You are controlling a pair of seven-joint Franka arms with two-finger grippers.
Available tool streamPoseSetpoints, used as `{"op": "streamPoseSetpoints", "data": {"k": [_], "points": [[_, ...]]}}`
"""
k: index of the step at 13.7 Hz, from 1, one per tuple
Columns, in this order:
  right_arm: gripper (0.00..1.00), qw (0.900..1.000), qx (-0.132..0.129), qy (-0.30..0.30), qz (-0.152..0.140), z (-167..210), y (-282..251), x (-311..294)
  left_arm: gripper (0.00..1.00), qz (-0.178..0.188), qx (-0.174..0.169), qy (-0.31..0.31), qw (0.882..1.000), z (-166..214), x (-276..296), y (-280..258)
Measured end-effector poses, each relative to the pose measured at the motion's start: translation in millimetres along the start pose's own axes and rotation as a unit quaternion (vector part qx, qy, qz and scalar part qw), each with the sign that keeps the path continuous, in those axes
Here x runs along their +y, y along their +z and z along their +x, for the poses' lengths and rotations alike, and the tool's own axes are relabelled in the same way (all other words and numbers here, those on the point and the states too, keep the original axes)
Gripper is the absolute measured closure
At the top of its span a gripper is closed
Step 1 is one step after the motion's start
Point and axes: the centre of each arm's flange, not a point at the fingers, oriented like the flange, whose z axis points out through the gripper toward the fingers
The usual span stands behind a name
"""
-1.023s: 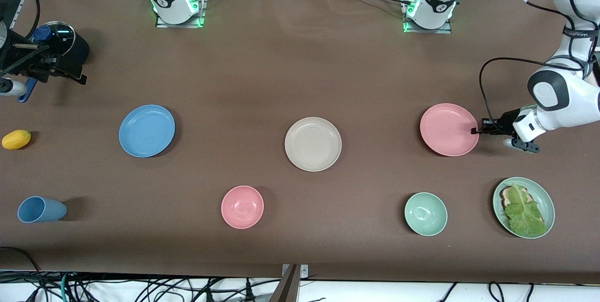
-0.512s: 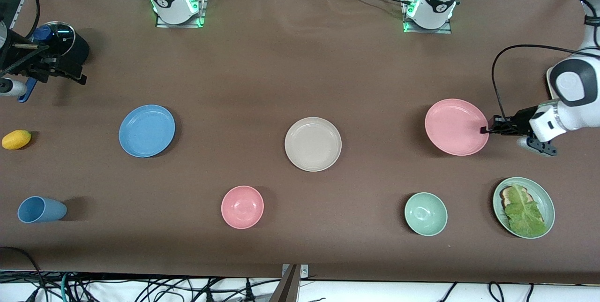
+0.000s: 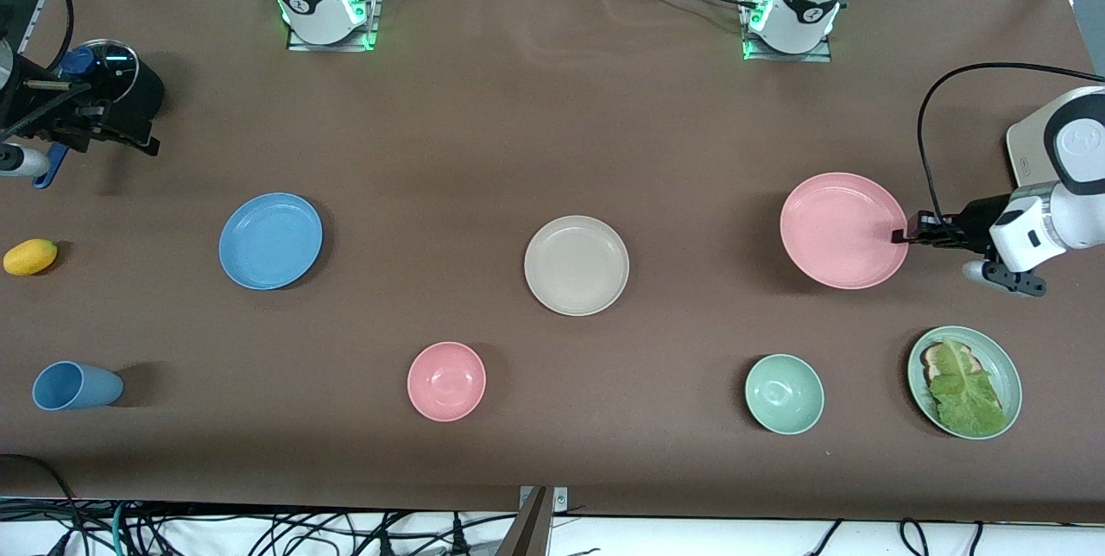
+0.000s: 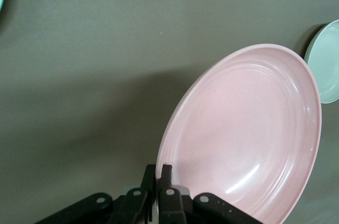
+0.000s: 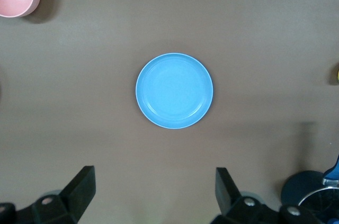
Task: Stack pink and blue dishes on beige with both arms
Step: 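Lift the pink plate with the left gripper onto the beige plate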
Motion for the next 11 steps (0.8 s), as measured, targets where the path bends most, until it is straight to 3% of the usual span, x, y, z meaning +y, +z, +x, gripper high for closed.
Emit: {"op": "streamPoseSetpoints", "data": {"k": [6,11], "points": [[0.0,1.0,0.0,0.0,0.0,0,0,0,0.94,0.005,-0.017,-0.051,0.999,29,105,24],[0.0,1.0,0.0,0.0,0.0,0,0,0,0.94,0.055,-0.015,-0.093,0.994,44,227,62]]}}
